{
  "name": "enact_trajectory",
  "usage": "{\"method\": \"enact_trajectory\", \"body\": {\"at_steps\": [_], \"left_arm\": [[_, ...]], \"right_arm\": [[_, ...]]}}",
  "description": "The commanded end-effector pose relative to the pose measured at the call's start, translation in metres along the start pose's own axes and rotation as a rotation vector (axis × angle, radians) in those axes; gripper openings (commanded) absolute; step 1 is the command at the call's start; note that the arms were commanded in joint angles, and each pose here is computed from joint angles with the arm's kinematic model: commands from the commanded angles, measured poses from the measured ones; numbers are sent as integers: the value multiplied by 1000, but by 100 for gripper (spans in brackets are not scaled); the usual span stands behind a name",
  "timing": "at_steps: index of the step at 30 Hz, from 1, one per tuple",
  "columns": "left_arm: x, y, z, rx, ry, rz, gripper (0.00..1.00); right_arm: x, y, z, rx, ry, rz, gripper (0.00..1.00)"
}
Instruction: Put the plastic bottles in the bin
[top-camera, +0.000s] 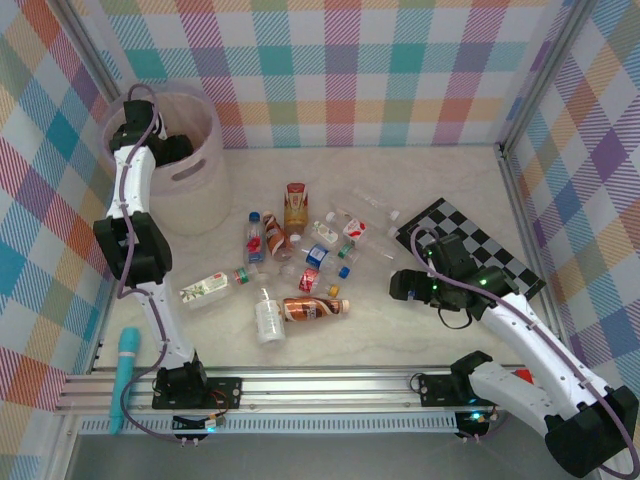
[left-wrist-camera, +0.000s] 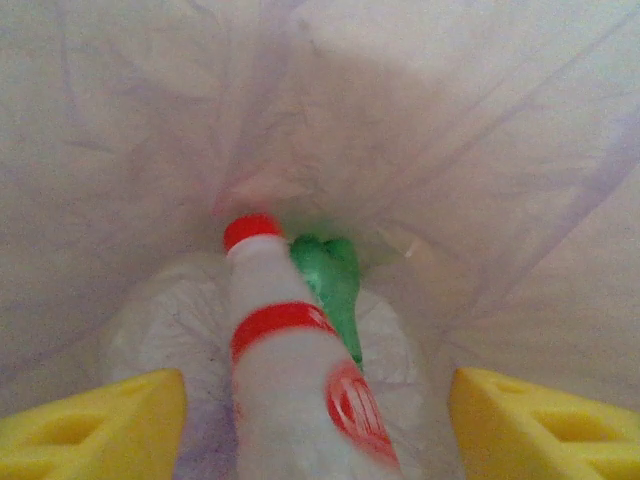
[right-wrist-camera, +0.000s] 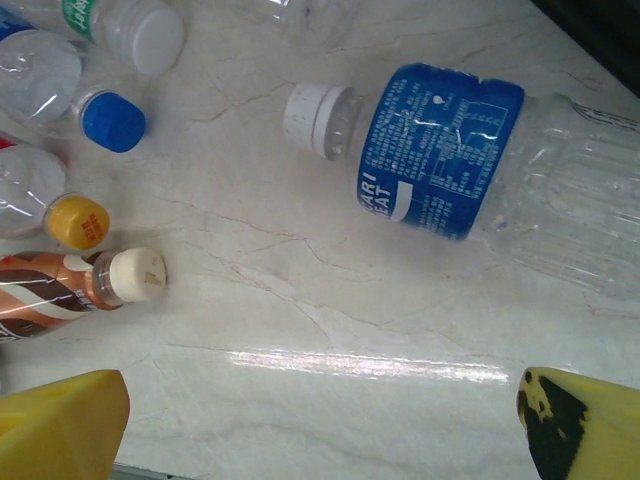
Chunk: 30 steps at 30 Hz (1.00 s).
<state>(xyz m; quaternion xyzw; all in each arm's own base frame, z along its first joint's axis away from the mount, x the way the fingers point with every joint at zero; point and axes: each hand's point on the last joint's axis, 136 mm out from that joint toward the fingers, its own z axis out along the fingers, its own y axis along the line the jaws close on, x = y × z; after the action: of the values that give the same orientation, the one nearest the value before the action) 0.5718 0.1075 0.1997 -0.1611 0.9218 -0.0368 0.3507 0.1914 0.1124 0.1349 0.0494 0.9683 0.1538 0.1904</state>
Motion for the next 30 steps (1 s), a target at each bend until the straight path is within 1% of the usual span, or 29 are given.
{"method": "enact_trajectory", "body": {"at_steps": [1, 4, 6, 9, 12, 14, 17, 19, 24, 27, 30], "left_arm": [[-7, -10, -10, 26, -16, 17, 79], [-13, -13, -19, 33, -36, 23, 86], [-17, -16, -26, 36, -52, 31, 90], [-25, -19, -42, 42, -84, 38, 94], [-34, -25, -61, 57, -121, 43, 96], [-41, -27, -77, 57, -151, 48, 97], [-52, -28, -103, 48, -203, 60, 99], [-58, -30, -120, 44, -236, 68, 99], [-67, -37, -173, 19, -320, 97, 100], [-61, -49, -213, 31, -345, 111, 99], [-30, -75, -242, 68, -312, 140, 100]], "right_arm": [[6, -11, 3, 48, 15, 58, 99], [7, -9, 5, 37, 14, 122, 100], [7, -3, 7, -3, 12, 194, 99], [8, 4, 10, -59, 8, 306, 100], [6, -1, 12, -75, -40, 449, 99], [4, -9, 11, -69, -94, 533, 100], [4, -36, 9, 18, -186, 667, 99], [7, -49, 9, 66, -216, 750, 99], [5, -57, 22, 55, -263, 888, 96], [-3, -61, 26, 32, -330, 962, 93], [-12, -60, 31, -41, -388, 1031, 90]]}}
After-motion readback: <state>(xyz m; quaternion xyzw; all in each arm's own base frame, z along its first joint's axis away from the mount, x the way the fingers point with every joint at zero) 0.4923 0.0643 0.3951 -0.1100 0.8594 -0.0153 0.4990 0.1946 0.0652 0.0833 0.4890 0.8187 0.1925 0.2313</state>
